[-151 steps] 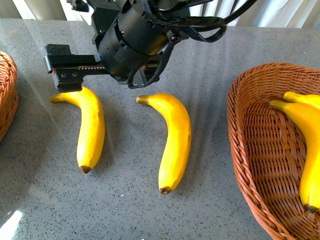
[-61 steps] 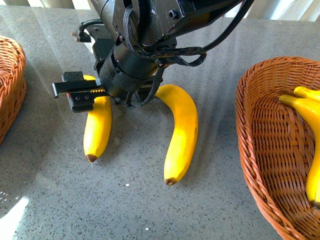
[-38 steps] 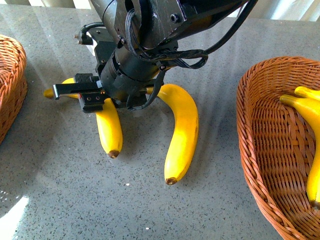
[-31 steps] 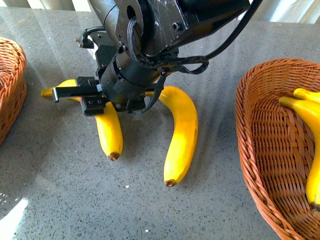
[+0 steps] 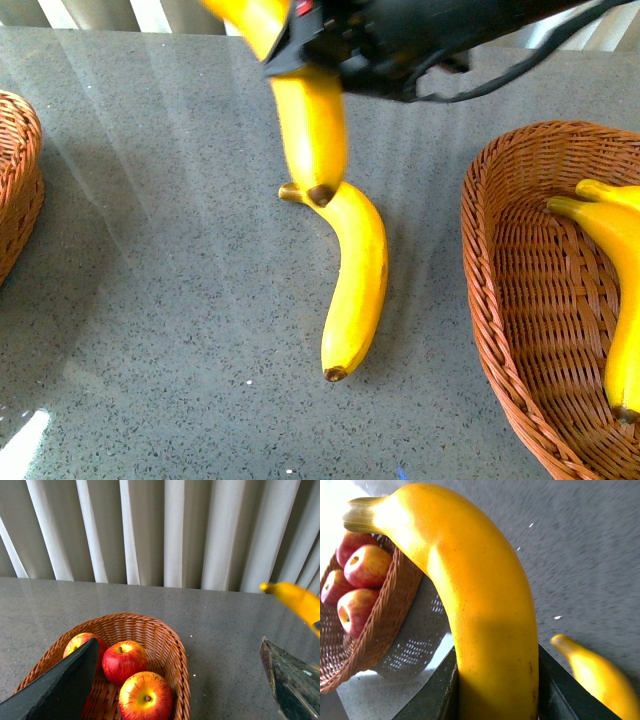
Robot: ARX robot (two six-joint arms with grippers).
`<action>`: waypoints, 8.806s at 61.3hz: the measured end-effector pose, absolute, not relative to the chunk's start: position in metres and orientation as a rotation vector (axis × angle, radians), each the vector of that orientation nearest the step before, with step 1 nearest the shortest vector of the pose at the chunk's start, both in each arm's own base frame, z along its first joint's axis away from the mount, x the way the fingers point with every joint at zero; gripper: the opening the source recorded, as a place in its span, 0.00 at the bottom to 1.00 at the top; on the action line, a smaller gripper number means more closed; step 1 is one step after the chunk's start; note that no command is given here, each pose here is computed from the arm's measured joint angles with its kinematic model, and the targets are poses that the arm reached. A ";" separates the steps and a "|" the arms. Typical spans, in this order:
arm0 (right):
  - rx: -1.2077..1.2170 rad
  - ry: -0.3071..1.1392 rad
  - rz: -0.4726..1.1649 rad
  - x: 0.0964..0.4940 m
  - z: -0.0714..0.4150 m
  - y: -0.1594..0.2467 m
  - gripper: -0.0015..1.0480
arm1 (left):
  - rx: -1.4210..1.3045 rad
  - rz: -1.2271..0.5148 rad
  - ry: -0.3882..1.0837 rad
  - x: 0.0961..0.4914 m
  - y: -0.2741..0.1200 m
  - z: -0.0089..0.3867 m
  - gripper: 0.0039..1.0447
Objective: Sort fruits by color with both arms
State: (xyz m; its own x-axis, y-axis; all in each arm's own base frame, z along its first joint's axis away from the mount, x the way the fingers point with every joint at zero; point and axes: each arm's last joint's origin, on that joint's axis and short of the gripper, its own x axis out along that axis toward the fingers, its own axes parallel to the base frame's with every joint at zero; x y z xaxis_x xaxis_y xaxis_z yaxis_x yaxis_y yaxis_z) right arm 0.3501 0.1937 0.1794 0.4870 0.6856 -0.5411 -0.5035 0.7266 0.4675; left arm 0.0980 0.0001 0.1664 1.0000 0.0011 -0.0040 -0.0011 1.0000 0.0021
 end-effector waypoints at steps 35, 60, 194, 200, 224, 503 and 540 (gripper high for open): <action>0.447 0.828 0.414 0.276 0.129 0.017 0.32 | 0.002 0.001 0.004 0.098 0.000 0.166 0.91; 0.413 0.872 0.365 0.272 0.113 0.003 0.83 | 0.002 0.001 0.004 0.098 0.000 0.166 0.91; -0.456 1.029 0.711 0.311 0.092 0.202 0.48 | 0.002 0.002 0.004 0.098 0.000 0.166 0.91; -0.427 1.030 0.713 0.291 0.095 0.205 0.35 | 0.002 0.001 0.004 0.098 0.000 0.166 0.91; -0.221 0.923 0.675 0.259 0.149 0.200 0.33 | 0.002 0.002 0.004 0.098 0.000 0.166 0.91; -0.007 -0.019 -0.002 0.108 0.172 0.000 0.02 | 0.002 0.001 0.004 0.098 0.000 0.166 0.91; -0.007 -0.014 -0.002 0.097 0.169 0.000 0.02 | 0.002 0.001 0.004 0.098 0.000 0.166 0.91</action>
